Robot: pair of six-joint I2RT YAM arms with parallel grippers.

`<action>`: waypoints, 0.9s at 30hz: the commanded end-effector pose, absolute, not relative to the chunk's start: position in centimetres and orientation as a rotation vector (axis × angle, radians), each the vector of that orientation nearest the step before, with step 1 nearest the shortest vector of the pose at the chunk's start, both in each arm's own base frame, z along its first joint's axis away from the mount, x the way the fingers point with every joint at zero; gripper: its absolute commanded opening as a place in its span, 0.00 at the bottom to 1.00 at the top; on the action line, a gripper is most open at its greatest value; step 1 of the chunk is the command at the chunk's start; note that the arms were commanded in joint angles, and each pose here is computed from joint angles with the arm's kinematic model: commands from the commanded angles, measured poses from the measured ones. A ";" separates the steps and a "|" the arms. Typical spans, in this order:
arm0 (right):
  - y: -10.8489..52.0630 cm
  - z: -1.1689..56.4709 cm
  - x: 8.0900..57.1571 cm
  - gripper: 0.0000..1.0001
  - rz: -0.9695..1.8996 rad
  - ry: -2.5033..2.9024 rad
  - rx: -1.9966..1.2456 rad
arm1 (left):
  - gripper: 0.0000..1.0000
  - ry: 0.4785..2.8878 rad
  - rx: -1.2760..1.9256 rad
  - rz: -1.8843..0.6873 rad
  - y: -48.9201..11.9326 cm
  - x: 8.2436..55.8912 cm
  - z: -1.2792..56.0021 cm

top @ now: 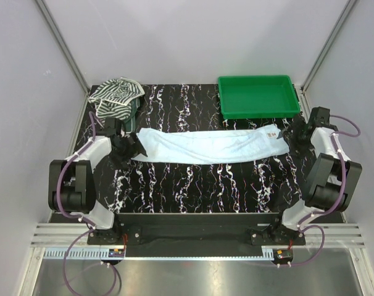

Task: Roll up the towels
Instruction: Fold the towel

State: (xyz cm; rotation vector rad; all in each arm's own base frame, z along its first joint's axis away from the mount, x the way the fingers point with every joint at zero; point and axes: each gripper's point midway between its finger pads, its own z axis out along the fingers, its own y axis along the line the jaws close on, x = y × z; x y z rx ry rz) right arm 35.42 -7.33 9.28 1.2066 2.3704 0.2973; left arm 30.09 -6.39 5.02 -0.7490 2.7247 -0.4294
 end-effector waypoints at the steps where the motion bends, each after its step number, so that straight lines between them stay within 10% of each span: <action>1: -8.9 8.1 35.8 0.93 0.176 2.406 1.168 | 0.99 2.655 -0.752 -0.485 -6.9 32.6 5.2; 13: -9.9 3.5 36.6 0.77 0.143 2.458 1.244 | 0.90 2.646 -0.852 -0.493 -6.9 34.7 2.9; 22: -11.6 1.9 37.6 0.14 0.091 2.447 1.287 | 0.76 2.634 -0.881 -0.490 -6.4 35.4 2.1; 27: -11.4 1.6 37.1 0.00 0.098 2.448 1.299 | 0.37 2.619 -0.875 -0.528 -6.8 36.0 2.0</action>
